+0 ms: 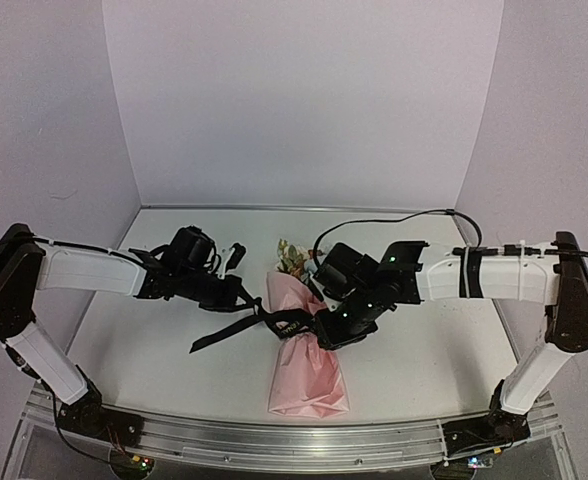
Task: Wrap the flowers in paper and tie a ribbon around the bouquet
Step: Cross the ribbon over the folded bouquet.
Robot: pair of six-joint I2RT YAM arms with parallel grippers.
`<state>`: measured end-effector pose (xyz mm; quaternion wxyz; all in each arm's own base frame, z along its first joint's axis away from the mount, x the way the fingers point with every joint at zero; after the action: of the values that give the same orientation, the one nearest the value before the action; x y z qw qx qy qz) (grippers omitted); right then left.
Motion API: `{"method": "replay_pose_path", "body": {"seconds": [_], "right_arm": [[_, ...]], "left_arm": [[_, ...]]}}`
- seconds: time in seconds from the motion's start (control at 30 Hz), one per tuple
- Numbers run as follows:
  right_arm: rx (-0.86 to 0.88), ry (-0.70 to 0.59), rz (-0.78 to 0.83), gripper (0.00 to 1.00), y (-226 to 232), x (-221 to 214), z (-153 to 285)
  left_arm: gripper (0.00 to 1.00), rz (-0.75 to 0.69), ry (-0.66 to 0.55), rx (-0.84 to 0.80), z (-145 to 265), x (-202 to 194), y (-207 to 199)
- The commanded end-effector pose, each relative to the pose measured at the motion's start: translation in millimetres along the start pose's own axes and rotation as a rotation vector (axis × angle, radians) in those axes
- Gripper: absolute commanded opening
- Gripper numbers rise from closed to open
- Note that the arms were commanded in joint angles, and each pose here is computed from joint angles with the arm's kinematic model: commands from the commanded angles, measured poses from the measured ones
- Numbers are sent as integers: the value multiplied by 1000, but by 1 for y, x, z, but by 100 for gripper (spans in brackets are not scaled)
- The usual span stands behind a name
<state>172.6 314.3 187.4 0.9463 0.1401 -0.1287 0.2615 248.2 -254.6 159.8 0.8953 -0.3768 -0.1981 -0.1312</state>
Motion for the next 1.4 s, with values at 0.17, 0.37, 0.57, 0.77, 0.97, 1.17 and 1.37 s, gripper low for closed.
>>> {"method": "replay_pose_path", "body": {"seconds": [0.17,0.37,0.57,0.77,0.97,1.17,1.37], "right_arm": [[85,-41,82,46,-2,3,33],[7,-103,7,50,-55,-7,46],[74,-131,308,41,-68,-25,28],[61,-187,607,43,-72,-32,9],[24,-221,741,51,-72,-27,5],[21,-199,825,55,-67,-20,-4],[-13,-202,850,53,-62,-6,-16]], "left_arm": [[0,-36,-27,-43,1,15,-11],[0,-40,-18,-44,0,16,-11],[0,-42,-14,-52,-1,18,-13],[0,-43,-10,-53,0,20,-15],[0,-43,-11,-50,0,22,-16],[0,-43,-10,-50,0,25,-18],[0,-41,-7,-51,-1,27,-19]]}}
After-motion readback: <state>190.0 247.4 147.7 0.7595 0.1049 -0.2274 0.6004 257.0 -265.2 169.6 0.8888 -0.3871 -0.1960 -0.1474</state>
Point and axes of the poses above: each gripper's point midway between its finger pads, its own z axis back along the fingers, its own y axis along the line the jaws close on, x = y × z, the point moved 9 cm from there along z, back along the fingers, and after that the axes turned 4 degrees about z, right-handed, at the moved point
